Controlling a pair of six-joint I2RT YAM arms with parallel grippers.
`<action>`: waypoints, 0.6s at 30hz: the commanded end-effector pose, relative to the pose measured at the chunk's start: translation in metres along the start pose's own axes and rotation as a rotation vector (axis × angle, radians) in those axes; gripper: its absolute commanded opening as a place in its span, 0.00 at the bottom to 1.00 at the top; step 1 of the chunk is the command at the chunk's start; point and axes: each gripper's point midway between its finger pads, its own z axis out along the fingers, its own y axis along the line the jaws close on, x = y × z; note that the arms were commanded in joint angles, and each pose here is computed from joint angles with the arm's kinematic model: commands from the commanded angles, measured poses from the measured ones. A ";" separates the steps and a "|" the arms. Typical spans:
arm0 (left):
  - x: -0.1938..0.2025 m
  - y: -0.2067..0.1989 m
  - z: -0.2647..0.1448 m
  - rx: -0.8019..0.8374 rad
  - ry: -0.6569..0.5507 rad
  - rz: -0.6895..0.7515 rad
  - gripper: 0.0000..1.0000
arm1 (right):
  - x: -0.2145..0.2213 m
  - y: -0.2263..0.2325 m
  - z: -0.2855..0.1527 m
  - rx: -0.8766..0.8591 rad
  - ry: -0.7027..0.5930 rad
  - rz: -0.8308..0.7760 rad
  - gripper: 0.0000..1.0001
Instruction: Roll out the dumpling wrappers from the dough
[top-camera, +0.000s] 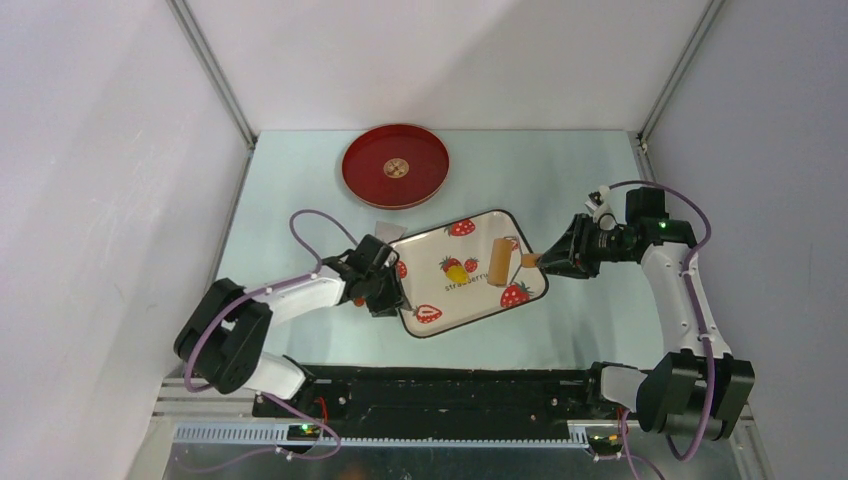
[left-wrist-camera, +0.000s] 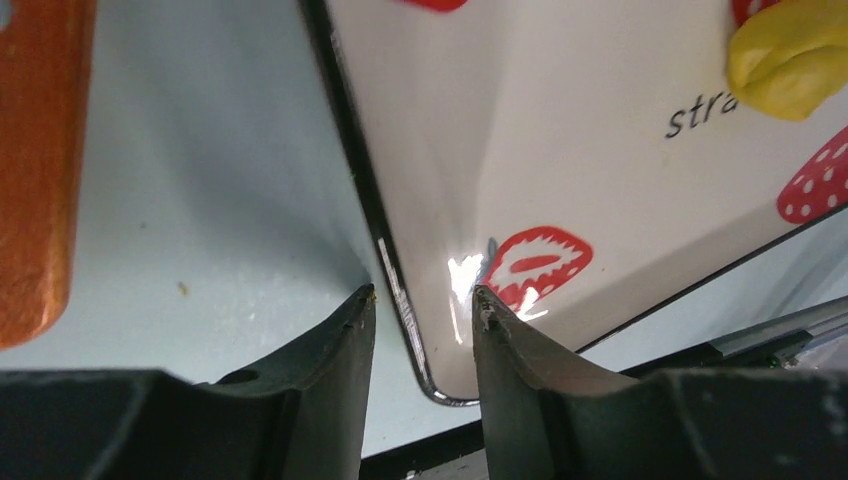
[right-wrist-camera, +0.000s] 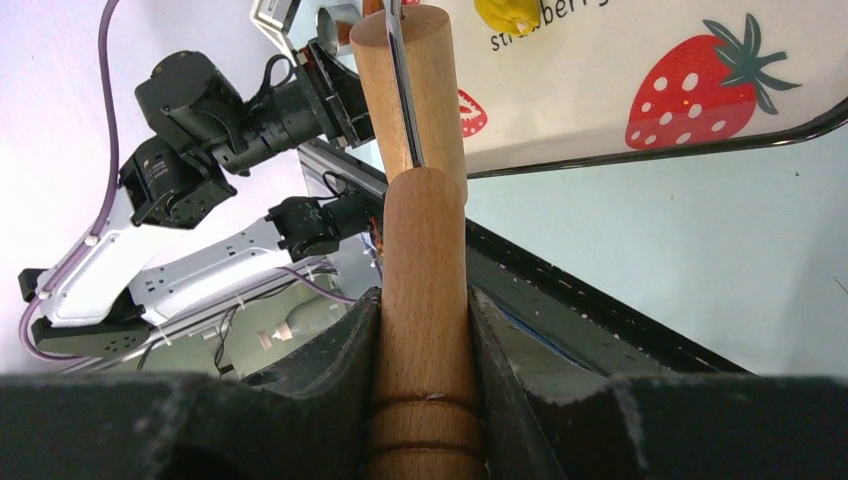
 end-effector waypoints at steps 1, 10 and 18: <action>-0.020 -0.020 0.003 0.060 -0.052 0.023 0.44 | 0.004 0.016 -0.005 -0.068 -0.001 -0.044 0.00; -0.009 -0.010 0.012 0.054 0.005 0.163 0.02 | 0.004 0.012 -0.003 -0.046 -0.001 -0.041 0.00; -0.006 -0.012 0.011 0.077 0.032 0.247 0.00 | 0.007 0.004 0.003 0.025 0.003 -0.060 0.00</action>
